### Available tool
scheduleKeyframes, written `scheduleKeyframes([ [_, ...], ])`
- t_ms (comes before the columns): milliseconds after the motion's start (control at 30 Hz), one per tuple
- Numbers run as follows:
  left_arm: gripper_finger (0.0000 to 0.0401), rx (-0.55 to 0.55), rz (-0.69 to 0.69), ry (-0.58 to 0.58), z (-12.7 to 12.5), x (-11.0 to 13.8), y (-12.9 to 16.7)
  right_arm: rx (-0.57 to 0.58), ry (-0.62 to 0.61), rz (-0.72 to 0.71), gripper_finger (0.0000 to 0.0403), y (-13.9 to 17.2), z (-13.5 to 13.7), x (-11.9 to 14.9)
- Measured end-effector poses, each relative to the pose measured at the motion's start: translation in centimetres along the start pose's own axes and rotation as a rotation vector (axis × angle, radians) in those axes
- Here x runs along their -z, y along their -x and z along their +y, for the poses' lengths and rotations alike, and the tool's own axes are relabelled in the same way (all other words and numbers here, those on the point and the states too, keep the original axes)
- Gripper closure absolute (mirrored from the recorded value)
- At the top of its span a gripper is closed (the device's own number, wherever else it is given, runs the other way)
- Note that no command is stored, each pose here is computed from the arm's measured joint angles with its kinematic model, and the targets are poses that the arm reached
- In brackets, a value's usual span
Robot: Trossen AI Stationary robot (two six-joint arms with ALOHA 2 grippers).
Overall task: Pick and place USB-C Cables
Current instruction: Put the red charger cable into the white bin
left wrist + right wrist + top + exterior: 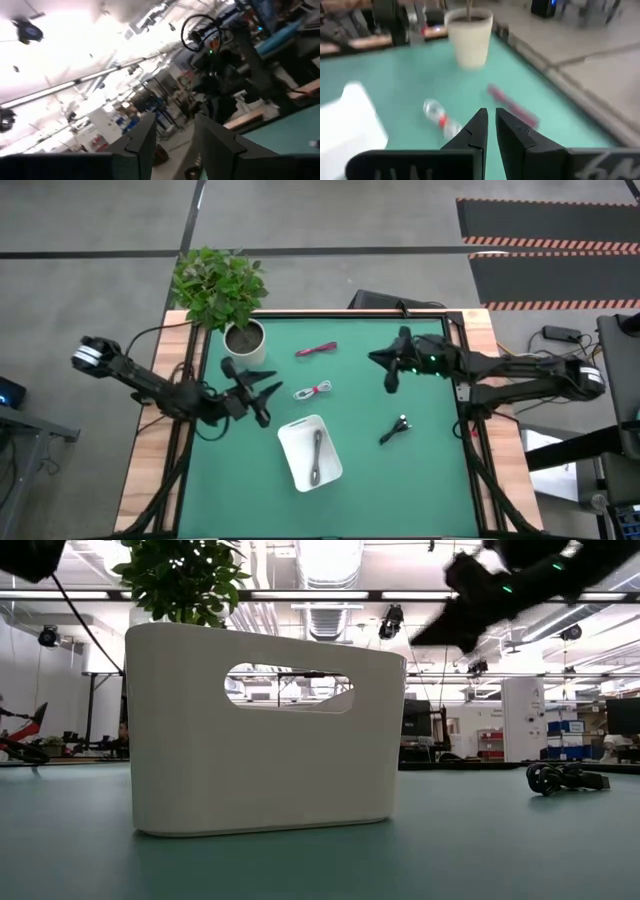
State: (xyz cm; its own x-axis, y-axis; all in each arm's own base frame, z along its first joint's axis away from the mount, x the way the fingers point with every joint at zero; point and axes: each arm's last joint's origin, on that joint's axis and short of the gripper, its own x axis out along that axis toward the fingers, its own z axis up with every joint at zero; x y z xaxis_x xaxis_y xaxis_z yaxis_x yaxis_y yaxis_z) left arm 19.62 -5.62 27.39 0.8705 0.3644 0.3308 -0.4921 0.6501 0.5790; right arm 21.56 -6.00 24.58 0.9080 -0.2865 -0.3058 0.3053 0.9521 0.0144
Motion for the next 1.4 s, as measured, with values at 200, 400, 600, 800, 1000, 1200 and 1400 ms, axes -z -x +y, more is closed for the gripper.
scheduleKeyframes([
  [200, 0.0283, -0.045, -0.031, -0.04, 1.5, 0.0, 1.0, 0.034, 0.031, 0.121, 0.0375, -4.1, -1.2, -1.8],
  [400, 0.0283, -0.077, -0.045, -0.006, 2.7, 0.0, 1.8, 0.071, 0.063, 0.224, 0.0375, -7.9, -2.8, -3.5],
  [600, 0.0283, -0.102, -0.023, 0.005, 3.2, 0.5, 2.4, 0.038, 0.074, 0.34, 0.0375, -11.3, -4.0, -5.1],
  [800, 0.0283, -0.132, -0.012, 0.027, 3.8, 0.4, 2.6, 0.001, 0.113, 0.44, 0.0375, -14.1, -4.7, -5.8],
  [1000, 0.0283, -0.152, 0.007, 0.036, 4.1, 0.4, 2.7, -0.027, 0.146, 0.585, 0.0375, -15.4, -5.3, -5.2],
  [1200, 0.0283, -0.179, 0.034, 0.046, 4.4, 0.4, 2.8, -0.056, 0.123, 0.614, 0.0374, -15.6, -6.5, -4.7],
  [1400, 0.0283, -0.195, 0.033, 0.059, 4.8, 0.3, 3.0, -0.083, 0.103, 0.585, 0.0374, -16.3, -7.6, -4.2],
])
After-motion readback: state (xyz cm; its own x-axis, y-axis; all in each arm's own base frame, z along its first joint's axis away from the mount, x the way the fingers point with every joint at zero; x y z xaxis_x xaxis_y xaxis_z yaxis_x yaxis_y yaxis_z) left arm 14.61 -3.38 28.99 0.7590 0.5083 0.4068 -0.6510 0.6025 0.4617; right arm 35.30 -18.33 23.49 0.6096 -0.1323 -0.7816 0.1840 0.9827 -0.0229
